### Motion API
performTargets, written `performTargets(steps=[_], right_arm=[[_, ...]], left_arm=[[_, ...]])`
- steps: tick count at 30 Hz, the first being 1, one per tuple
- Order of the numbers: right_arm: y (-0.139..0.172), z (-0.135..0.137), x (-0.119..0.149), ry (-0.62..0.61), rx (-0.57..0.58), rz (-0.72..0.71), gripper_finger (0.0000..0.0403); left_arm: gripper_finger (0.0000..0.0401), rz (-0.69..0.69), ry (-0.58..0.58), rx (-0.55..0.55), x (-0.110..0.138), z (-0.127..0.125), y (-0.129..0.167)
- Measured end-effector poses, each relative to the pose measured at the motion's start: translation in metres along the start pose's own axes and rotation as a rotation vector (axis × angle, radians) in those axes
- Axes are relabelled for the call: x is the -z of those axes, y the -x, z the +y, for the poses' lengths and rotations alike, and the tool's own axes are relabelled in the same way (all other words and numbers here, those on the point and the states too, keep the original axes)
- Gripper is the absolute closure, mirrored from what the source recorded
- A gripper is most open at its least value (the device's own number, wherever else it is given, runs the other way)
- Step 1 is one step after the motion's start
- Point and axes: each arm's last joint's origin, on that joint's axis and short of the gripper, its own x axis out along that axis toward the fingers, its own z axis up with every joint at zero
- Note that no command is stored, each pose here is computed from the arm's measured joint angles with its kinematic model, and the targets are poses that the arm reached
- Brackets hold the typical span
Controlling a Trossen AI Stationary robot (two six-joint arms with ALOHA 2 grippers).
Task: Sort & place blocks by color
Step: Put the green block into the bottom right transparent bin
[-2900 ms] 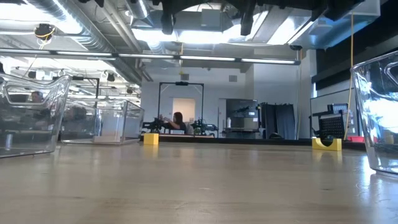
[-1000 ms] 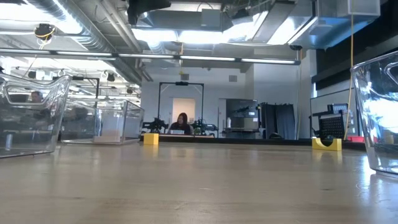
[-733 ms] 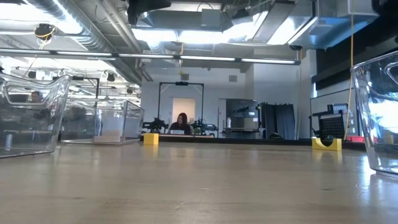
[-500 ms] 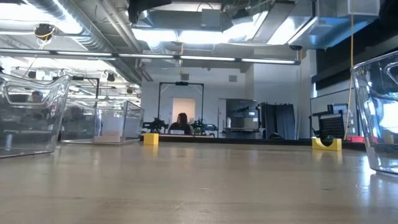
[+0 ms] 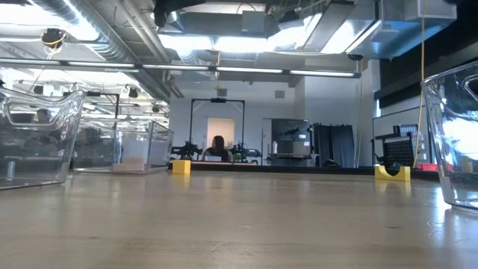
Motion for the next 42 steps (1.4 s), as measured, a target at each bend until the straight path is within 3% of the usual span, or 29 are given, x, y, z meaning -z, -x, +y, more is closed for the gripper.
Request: performTargets(steps=[5, 11, 21, 28, 42], right_arm=[[-0.014, -0.002, -0.003, 0.118, 0.031, 0.07, 0.0293], [-0.025, -0.001, -0.008, 0.172, 0.045, 0.096, 0.0293], [-0.032, -0.002, -0.012, 0.15, 0.116, 0.074, 0.0291], [-0.033, -0.002, -0.012, 0.12, 0.124, 0.063, 0.022], [-0.019, 0.006, -0.023, 0.112, 0.095, 0.041, 0.0211]], left_arm=[[0.0199, 0.0, -0.005, 0.0, 0.0, 0.0, 0.0], [0.0199, 0.001, -0.008, 0.0, 0.0, 0.0, 0.0], [0.0199, 0.001, -0.019, 0.0, 0.0, 0.0, 0.0], [0.0199, 0.002, -0.019, 0.0, 0.0, 0.0, 0.0], [0.0199, 0.002, -0.018, 0.0, 0.0, 0.0, 0.0]])
